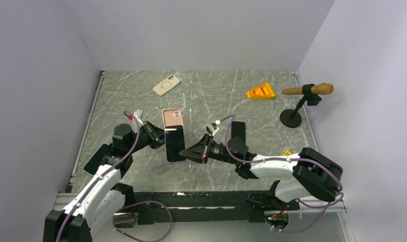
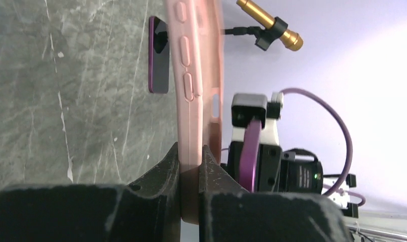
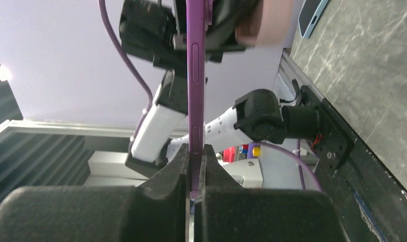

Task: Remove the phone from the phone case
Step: Remove the phone case from the phone, then place the phone case at the center of the board.

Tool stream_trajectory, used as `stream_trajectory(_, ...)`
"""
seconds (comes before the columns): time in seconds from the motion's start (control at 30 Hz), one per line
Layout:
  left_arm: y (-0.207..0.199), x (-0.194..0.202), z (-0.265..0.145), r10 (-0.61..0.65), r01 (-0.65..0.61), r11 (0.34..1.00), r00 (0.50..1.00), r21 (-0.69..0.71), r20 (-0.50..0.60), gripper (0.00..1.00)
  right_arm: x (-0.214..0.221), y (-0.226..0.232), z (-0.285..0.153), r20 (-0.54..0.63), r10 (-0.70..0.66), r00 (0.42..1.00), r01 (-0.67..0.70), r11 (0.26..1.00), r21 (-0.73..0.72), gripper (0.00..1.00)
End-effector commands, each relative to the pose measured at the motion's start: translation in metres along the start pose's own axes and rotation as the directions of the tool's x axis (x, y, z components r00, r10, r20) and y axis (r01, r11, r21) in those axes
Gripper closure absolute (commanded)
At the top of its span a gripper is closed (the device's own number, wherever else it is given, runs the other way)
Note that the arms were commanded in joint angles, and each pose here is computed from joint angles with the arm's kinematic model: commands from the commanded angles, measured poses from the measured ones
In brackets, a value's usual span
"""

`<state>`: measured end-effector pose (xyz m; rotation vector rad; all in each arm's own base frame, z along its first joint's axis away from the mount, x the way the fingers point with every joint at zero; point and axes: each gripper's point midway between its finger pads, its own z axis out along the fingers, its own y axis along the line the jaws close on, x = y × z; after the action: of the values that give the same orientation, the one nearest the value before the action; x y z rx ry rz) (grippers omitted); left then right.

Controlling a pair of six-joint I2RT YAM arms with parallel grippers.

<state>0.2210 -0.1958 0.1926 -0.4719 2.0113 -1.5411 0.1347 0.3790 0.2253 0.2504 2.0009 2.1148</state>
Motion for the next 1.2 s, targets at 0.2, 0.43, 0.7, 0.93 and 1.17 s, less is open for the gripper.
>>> stream_trajectory(0.2, -0.021, -0.046, 0.010, 0.168, -0.161, 0.983, 0.982, -0.084, 0.083, 1.00, 0.010, 0.017, -0.036, 0.027, -0.051, 0.998, 0.053, 0.995, -0.083, 1.00)
stream_trajectory(0.43, 0.046, -0.052, -0.011, 0.348, -0.399, 0.790, 0.917, -0.465, -0.196, 1.00, -0.013, 0.000, -0.068, 0.152, -0.098, 0.983, 0.095, 0.995, 0.030, 1.00)
stream_trajectory(0.7, 0.094, -0.091, -0.024, 0.357, -0.580, 0.498, 0.815, -0.645, -0.457, 1.00, -0.052, 0.017, -0.108, 0.292, -0.287, 0.912, 0.226, 0.947, 0.227, 1.00)
stream_trajectory(0.93, 0.087, -0.151, 0.023, 0.401, -0.714, 0.381, 0.700, -0.587, -0.591, 1.00, -0.061, 0.035, -0.123, 0.292, -0.390, 0.874, 0.291, 0.898, 0.329, 1.00)
stream_trajectory(1.17, 0.105, -0.197, 0.068, 0.451, -0.868, 0.152, 0.486, -0.472, -0.748, 1.00, -0.060, 0.052, -0.123, 0.289, -0.404, 0.868, 0.309, 0.895, 0.322, 1.00)
